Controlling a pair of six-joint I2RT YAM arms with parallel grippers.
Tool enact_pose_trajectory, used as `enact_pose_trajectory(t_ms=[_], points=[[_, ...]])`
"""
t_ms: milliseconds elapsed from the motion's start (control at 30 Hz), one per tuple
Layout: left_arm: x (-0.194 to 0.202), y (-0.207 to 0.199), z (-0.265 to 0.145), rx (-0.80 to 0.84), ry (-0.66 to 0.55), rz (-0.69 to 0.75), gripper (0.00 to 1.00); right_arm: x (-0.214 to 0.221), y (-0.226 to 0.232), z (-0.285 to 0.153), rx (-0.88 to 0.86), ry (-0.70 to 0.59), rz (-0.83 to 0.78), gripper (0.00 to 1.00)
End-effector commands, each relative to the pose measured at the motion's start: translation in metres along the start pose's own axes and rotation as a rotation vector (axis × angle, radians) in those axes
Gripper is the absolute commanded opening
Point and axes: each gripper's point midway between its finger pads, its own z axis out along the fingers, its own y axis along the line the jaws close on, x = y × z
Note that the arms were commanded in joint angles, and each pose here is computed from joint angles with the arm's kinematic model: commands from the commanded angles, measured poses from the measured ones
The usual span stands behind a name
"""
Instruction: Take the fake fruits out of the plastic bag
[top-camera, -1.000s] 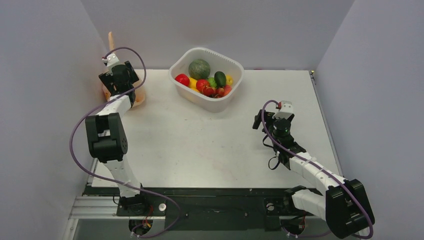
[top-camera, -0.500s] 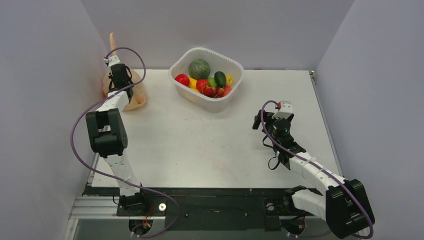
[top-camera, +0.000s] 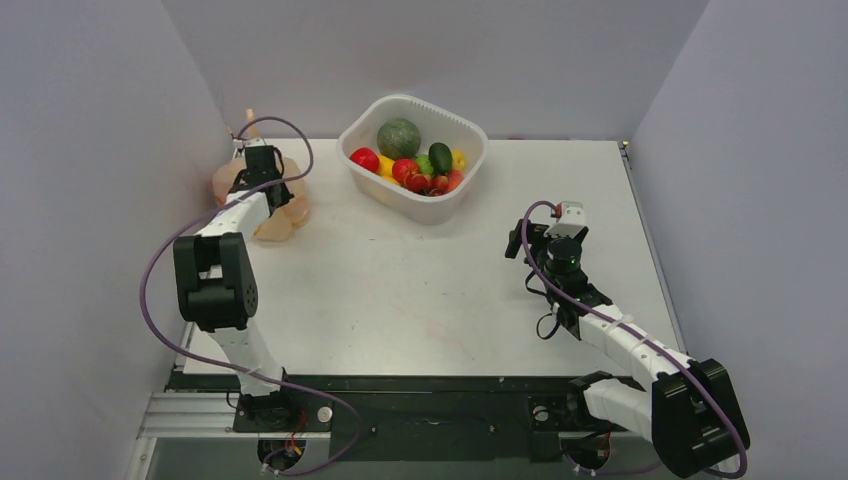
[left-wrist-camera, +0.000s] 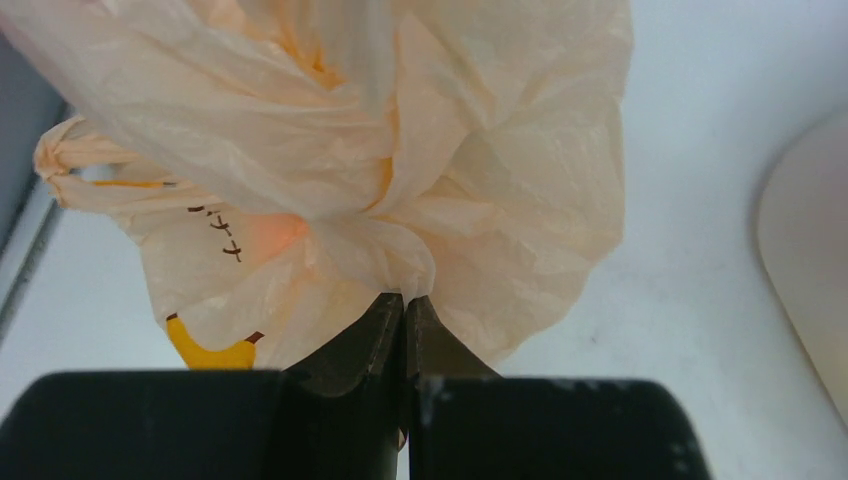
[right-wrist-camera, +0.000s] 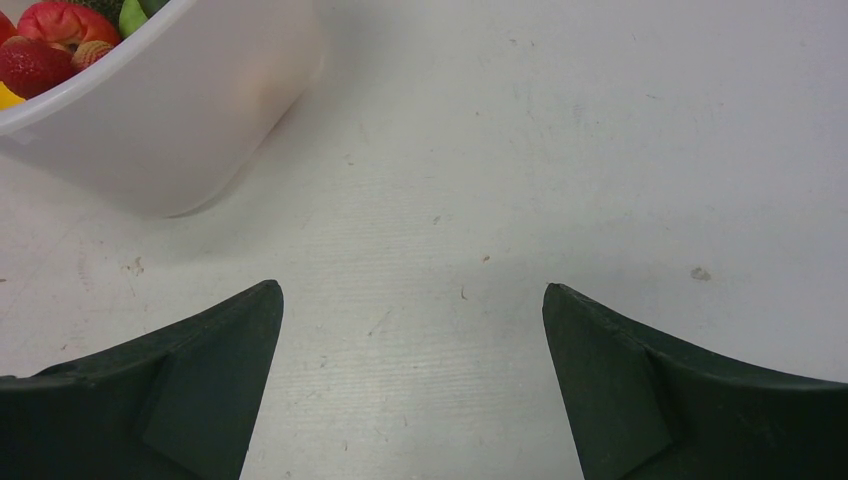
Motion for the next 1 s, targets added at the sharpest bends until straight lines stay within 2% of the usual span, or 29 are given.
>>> enact_pose_trajectory(t_ms=[0, 100, 200, 433, 633, 900, 967], points=[[0.016, -0.045, -0.062, 0.120, 0.008, 0.047, 0.00, -0.020, 0.009, -0.002, -0.035, -0.073, 0.010, 0.98], [0.035, -0.065, -0.094, 0.180, 0.018, 0.064, 0.00, -0.023, 0.009, -0.003, -0.033, -0.083, 0.009, 0.98], [0.068, -0.068, -0.116, 0.218, 0.067, 0.051, 0.00, -0.023, 0.007, -0.002, -0.025, -0.084, 0.008, 0.98], [0.111, -0.086, -0.186, 0.414, 0.119, -0.084, 0.00, -0.023, 0.009, -0.003, -0.036, -0.086, 0.018, 0.98], [0.165, -0.113, -0.228, 0.608, 0.248, -0.149, 0.00, -0.024, 0.011, -0.005, -0.048, -0.091, 0.023, 0.98], [0.201, -0.182, -0.291, 0.854, 0.353, -0.091, 0.00, -0.022, 0.010, -0.004, -0.047, -0.086, 0.021, 0.98], [0.206, -0.193, -0.304, 0.876, 0.357, -0.041, 0.07, -0.022, 0.009, -0.004, -0.043, -0.086, 0.019, 0.98]])
